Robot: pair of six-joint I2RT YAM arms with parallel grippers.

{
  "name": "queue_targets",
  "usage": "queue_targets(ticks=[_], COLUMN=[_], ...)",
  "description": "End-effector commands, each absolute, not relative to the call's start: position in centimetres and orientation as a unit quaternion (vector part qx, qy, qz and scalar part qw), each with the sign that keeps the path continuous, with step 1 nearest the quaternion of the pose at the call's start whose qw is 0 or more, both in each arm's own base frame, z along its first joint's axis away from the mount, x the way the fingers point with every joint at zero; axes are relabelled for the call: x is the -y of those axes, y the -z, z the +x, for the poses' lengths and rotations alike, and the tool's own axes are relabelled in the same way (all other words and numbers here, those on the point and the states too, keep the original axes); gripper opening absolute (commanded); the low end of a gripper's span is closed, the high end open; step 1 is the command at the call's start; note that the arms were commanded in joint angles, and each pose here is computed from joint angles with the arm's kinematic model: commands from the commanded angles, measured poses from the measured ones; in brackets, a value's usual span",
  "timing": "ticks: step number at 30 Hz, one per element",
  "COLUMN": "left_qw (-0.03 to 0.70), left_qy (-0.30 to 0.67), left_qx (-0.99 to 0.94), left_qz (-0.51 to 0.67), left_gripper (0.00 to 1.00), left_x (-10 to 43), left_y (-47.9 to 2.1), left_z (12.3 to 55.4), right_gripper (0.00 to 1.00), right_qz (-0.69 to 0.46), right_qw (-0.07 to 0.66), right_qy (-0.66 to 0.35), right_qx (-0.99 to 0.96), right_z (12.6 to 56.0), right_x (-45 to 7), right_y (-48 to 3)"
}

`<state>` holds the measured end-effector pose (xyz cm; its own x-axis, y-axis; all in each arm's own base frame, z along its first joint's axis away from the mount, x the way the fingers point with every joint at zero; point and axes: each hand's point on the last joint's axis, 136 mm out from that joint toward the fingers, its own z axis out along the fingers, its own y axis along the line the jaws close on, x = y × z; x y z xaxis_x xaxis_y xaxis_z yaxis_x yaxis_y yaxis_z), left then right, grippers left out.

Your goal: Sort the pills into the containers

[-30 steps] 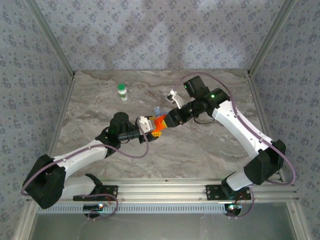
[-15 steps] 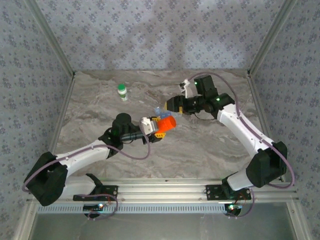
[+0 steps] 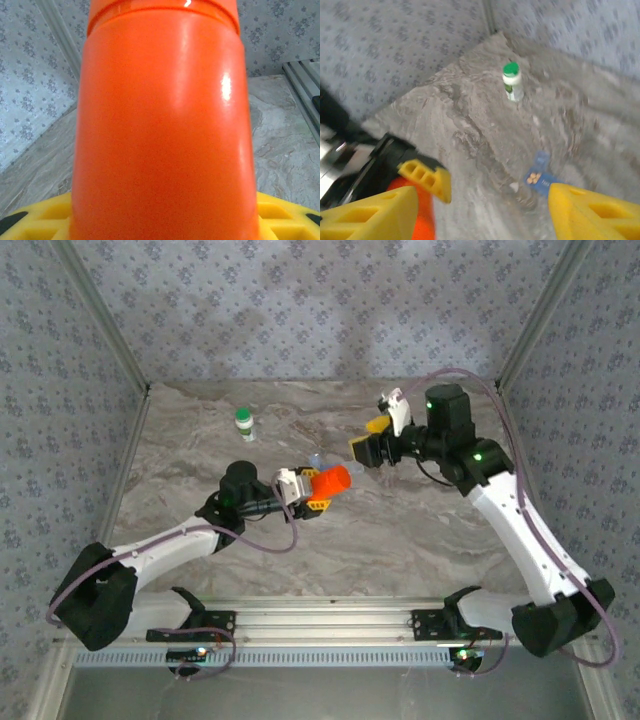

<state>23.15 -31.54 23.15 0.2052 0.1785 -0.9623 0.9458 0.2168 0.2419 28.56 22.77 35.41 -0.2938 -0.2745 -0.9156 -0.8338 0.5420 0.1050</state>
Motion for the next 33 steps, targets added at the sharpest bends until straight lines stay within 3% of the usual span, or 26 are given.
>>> queue_targets(ticks=[1,5,8,17,21,25,33], left_qw=[0.574,0.571,0.569,0.564,0.562,0.562,0.564], left_qy=[0.349,0.347,0.348,0.354,0.358,0.359,0.359], left_qx=[-0.515,-0.517,-0.514,-0.513,-0.511,-0.511,-0.508], left_qz=[0.532,0.534,0.539,0.542,0.543,0.542,0.543], left_gripper=[0.0,0.0,0.0,0.0,0.0,0.0,0.0], left_x=[31.5,31.4,31.4,31.3,31.4,31.4,31.4], left_y=[-24.6,-24.3,-24.1,-23.8,-23.8,-23.9,-24.2], left_z=[22.7,22.6,22.3,21.9,21.8,21.7,21.8], right_gripper=[0.71,0.71,0.77,0.81,0.72,0.53,0.43], right_qz=[-0.585,-0.697,-0.764,-0.815,-0.817,-0.812,-0.772], right_qw=[0.489,0.446,0.389,0.35,0.345,0.341,0.325], right_qy=[-0.192,-0.161,-0.147,-0.125,-0.13,-0.134,-0.174], right_qx=[-0.617,-0.538,-0.493,-0.445,-0.443,-0.454,-0.519], right_z=[26.0,24.5,22.8,21.8,21.4,21.5,21.3], right_x=[-22.8,-23.4,-24.6,-26.5,-26.7,-26.8,-28.2], right_y=[-34.9,-33.1,-31.1,-29.2,-29.2,-29.1,-28.4])
